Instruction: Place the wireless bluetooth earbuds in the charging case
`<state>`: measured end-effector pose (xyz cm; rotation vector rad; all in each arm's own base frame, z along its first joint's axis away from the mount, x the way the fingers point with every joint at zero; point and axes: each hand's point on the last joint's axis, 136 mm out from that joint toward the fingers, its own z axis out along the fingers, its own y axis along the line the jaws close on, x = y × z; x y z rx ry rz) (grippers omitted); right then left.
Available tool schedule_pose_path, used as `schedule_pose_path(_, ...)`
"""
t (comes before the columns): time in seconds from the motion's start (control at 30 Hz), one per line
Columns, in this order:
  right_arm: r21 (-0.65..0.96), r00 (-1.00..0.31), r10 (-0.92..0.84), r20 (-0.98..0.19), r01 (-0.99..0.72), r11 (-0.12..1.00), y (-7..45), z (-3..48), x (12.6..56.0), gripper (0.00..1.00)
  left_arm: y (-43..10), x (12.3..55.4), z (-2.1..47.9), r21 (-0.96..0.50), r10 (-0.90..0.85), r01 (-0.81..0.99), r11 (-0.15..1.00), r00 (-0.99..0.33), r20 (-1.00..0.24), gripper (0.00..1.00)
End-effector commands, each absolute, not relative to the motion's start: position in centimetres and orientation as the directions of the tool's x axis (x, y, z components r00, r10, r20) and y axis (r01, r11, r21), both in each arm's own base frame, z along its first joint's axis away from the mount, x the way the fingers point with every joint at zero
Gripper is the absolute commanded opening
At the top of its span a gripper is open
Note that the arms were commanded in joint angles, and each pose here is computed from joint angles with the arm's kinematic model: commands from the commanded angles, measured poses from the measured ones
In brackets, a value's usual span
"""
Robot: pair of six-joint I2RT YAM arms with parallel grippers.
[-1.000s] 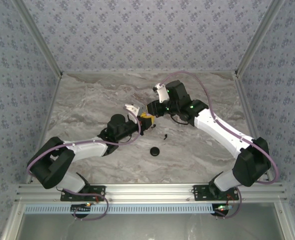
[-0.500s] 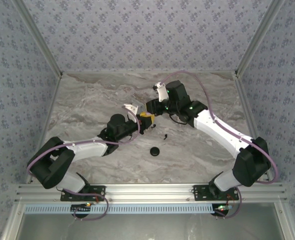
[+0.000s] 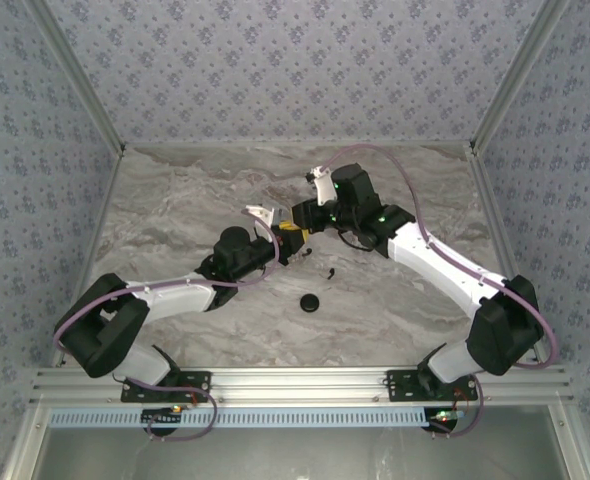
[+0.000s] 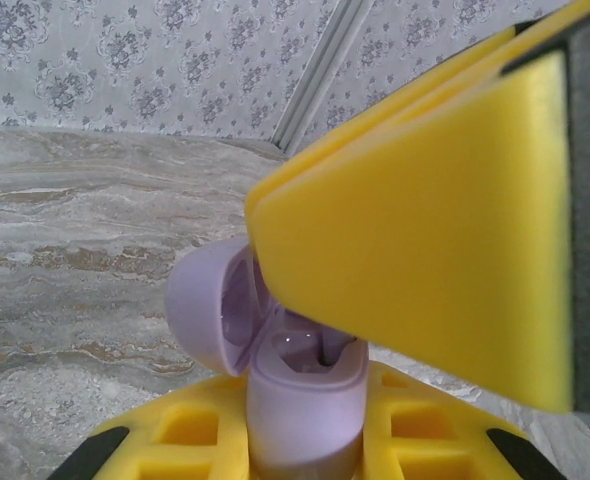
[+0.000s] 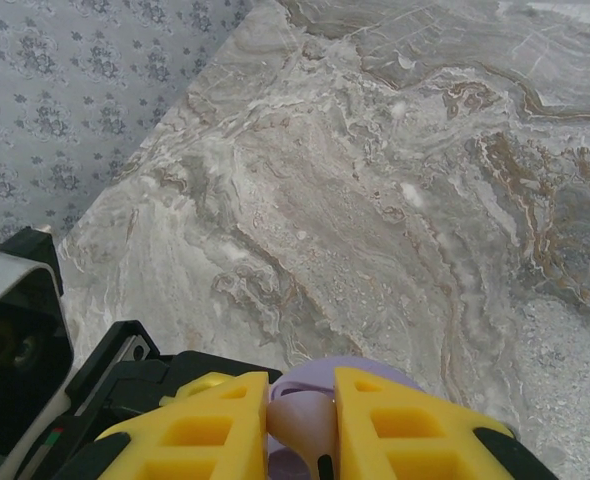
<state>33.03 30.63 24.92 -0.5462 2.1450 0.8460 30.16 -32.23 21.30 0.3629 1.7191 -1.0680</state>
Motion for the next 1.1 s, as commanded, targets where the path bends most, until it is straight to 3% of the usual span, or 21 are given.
schedule_pose_path(0.0, 0.399, -0.617, -0.094, -0.781, -0.610, 0.685, 30.5, 25.8, 32.4, 0.21, -32.4, 30.4, 24.7, -0.476, -0.308, 0.699, 0.535, -0.363, -0.879, 0.21)
schedule_pose_path(1.07, 0.325, -0.586, -0.142, -0.798, -0.617, 0.717, 28.3, 27.1, 31.3, 0.35, -32.4, 29.4, 23.7, -0.399, -0.198, 0.733, 0.551, -0.350, -0.916, 0.20)
